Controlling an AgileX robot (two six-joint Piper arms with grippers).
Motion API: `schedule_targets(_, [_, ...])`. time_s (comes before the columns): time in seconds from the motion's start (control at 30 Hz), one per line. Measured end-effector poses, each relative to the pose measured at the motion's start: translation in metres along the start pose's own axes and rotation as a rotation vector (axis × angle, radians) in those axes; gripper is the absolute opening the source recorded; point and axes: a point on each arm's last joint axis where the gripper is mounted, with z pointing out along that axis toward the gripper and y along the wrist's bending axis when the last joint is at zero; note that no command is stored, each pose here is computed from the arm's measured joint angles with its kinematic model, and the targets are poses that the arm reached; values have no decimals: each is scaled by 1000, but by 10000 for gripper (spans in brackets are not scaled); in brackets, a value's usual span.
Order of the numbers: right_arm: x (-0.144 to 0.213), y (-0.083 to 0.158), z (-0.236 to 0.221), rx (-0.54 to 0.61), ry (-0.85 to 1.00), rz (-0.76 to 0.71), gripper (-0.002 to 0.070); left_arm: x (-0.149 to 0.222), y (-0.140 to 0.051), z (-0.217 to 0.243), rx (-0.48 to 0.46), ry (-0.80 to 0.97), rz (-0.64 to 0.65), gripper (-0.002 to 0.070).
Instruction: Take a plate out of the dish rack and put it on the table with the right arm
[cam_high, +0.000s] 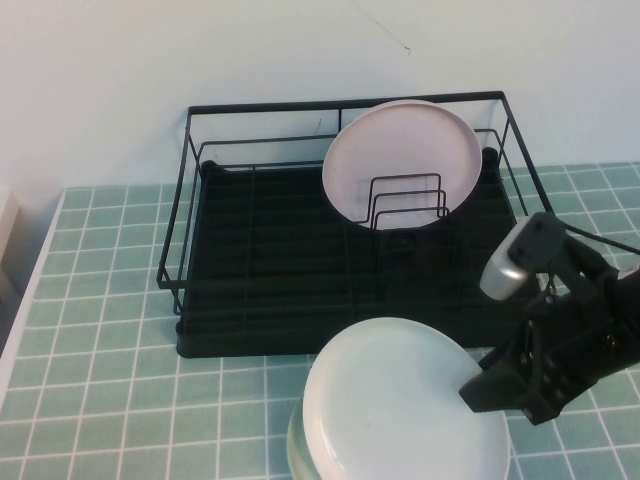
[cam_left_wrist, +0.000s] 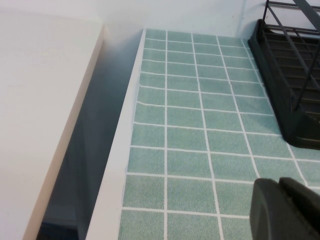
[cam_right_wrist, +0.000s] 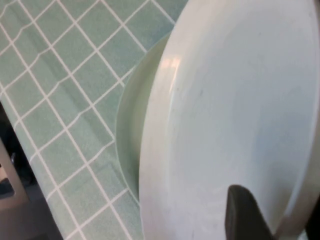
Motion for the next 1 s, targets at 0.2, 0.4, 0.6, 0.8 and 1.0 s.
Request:
schedule_targets(0.2, [-15, 1, -10, 4, -19, -48, 262, 0, 0, 0, 0, 0, 0, -3])
schedule_targets(0.4, [-16, 0, -7, -17, -22, -25, 262, 0, 0, 0, 0, 0, 0, -3])
schedule_targets(0.6, [-14, -6, 5, -43, 1, 10, 284, 0, 0, 0, 0, 0, 0, -3])
schedule_targets(0.8, [-27, 2, -9, -97, 2, -44, 122, 0, 0, 0, 0, 0, 0, -3])
schedule_targets(1.0, [-36, 41, -67, -24, -157, -171, 16, 0, 0, 0, 0, 0, 0, -3])
